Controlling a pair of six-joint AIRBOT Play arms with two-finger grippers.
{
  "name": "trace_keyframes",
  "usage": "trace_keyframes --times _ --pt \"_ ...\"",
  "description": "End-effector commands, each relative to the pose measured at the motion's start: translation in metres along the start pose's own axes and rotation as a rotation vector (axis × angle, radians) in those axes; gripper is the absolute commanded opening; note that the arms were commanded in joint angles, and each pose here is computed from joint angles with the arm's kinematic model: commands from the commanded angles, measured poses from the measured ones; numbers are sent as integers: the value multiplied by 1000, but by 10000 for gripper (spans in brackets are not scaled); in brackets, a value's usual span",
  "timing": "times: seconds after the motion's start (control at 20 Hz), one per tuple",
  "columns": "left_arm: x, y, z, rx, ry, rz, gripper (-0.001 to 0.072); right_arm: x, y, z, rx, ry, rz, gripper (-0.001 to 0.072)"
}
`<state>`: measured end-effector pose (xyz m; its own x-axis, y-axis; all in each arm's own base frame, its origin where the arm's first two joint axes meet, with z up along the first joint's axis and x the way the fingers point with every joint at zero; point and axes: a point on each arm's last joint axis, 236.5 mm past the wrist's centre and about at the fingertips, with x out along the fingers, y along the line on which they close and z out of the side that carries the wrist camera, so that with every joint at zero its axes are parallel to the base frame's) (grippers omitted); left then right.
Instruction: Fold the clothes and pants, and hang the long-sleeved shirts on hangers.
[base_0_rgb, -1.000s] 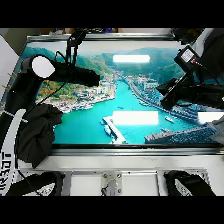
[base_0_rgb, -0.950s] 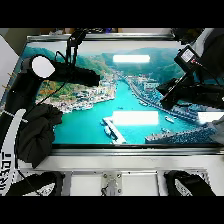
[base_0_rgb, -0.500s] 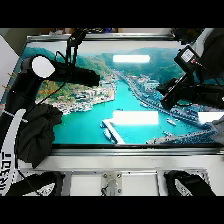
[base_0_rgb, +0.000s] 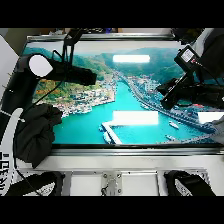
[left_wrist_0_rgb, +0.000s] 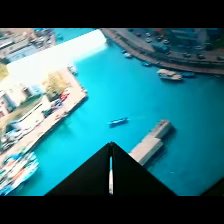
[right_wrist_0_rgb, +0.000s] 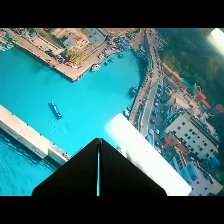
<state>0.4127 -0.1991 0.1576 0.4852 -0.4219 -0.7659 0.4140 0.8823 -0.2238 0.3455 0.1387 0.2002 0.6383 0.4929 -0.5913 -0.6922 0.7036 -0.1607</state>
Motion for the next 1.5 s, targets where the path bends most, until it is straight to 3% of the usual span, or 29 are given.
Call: trace_keyframes --times 0.0,0.05,0.15,0.2,0.25,0.3,0.5,0.9,0.95,1.05,1.1,1.3,1.45 --pt "-52 117 -41 -138 96 462 14 0 0 0 0 0 1 18" --pt "-74 150 -59 -167 104 594 14 0 0 0 0 0 1 19" --pt "-92 186 -100 -200 153 703 20 0 0 0 0 0 1 19" --pt "-92 198 -121 -199 186 715 405 0 0 0 0 0 1 19" --pt "-88 208 -140 -216 204 726 706 0 0 0 1 0 1 18" --pt "-81 216 -158 -222 232 723 708 0 0 0 0 0 1 19" --pt "-40 247 -227 -198 387 705 708 0 0 0 0 0 1 19" --pt "6 278 -301 -299 687 667 692 0 0 0 0 0 1 19" --pt "6 278 -305 -305 713 665 613 0 0 0 0 0 1 19" --pt "4 276 -311 -315 747 663 182 0 0 0 0 0 1 18" --pt "1 275 -310 -316 747 664 18 0 0 0 0 1 1 19" --pt "-36 246 -266 -276 611 686 15 0 0 0 0 0 1 19" --pt "-75 176 -211 -232 436 607 15 0 0 0 0 0 1 19"
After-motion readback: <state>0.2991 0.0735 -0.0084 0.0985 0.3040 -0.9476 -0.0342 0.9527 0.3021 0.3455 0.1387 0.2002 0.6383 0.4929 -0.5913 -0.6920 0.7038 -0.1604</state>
